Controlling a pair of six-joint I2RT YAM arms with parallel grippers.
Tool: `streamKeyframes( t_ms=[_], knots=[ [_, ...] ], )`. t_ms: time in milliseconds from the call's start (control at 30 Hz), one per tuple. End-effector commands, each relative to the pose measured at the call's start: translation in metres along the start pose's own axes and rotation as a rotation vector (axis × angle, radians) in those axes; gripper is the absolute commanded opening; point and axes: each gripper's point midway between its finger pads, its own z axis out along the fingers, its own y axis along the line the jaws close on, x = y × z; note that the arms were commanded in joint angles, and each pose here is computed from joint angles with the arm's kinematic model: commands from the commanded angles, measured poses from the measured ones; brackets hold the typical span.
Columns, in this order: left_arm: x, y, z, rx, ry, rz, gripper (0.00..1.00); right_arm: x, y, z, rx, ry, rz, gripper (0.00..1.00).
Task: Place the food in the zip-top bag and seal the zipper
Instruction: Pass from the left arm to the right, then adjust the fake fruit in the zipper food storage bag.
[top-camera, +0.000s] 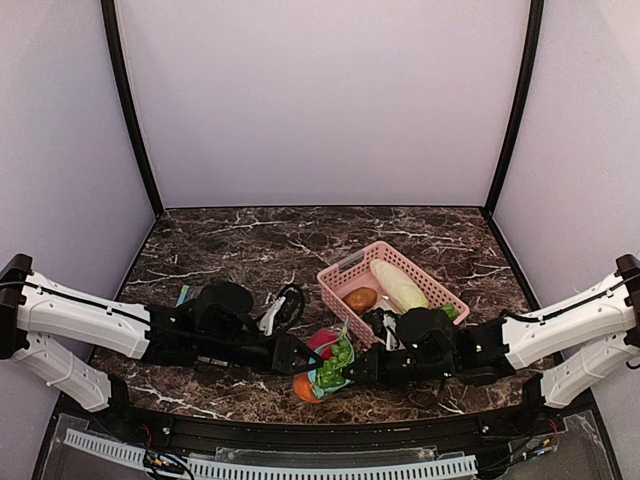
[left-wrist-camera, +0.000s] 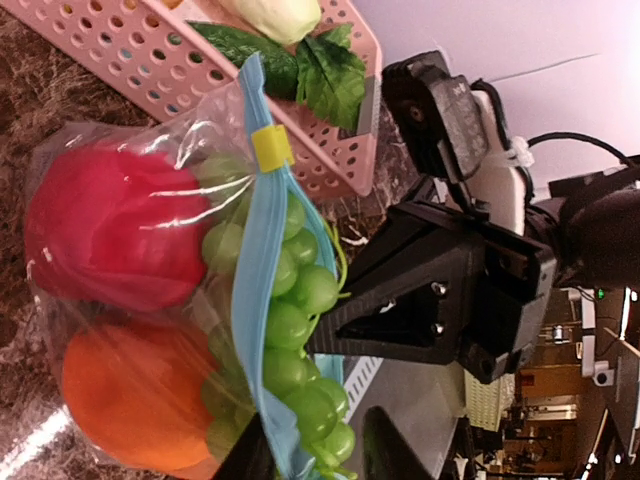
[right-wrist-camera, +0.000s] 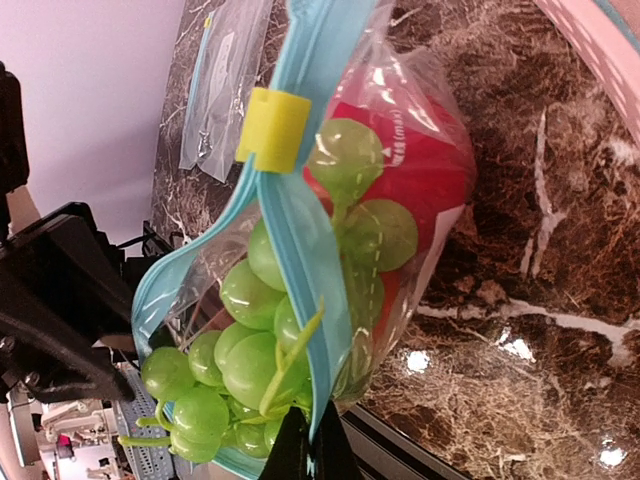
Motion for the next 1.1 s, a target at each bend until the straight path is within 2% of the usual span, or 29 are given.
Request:
streamKeyframes(
  t_ms=[0, 67, 133, 200, 400, 533, 600, 767, 1067],
  knots=[
    [-0.005, 0.005, -0.012, -0.125, 0.022, 0.104, 0.50, -0.017, 0.025, -0.010, 0.020, -0.044, -0.080, 0.00],
    [-0.011, -0.004, -0.011, -0.114, 0.015, 0.121, 0.68, -0.017, 0.027, -0.010, 0.026, -0.037, -0.095, 0.00],
    [-0.013, -0.008, -0.009, -0.119, 0.023, 0.135, 0.82, -0.016, 0.031, -0.009, 0.025, -0.030, -0.107, 0.00],
    [-0.014, -0.008, -0.005, -0.139, 0.041, 0.147, 0.88, -0.016, 0.035, -0.008, 0.031, -0.028, -0.123, 0.00],
    [-0.012, 0.016, -0.006, -0.288, 0.081, 0.172, 0.93, -0.014, 0.041, -0.006, 0.022, -0.021, -0.140, 0.00],
    [-0.003, 0.028, -0.006, -0.309, 0.111, 0.155, 0.93, -0.012, 0.044, -0.005, 0.011, -0.016, -0.144, 0.00],
    [0.003, 0.032, -0.003, -0.302, 0.126, 0.141, 0.91, -0.011, 0.045, -0.003, 0.006, -0.011, -0.149, 0.00],
    [0.010, 0.035, 0.007, -0.271, 0.147, 0.106, 0.68, -0.008, 0.048, -0.001, -0.006, 0.001, -0.156, 0.00],
    [0.018, 0.053, 0.012, -0.327, 0.178, 0.096, 0.40, -0.006, 0.055, -0.001, -0.037, 0.003, -0.171, 0.00]
  ],
)
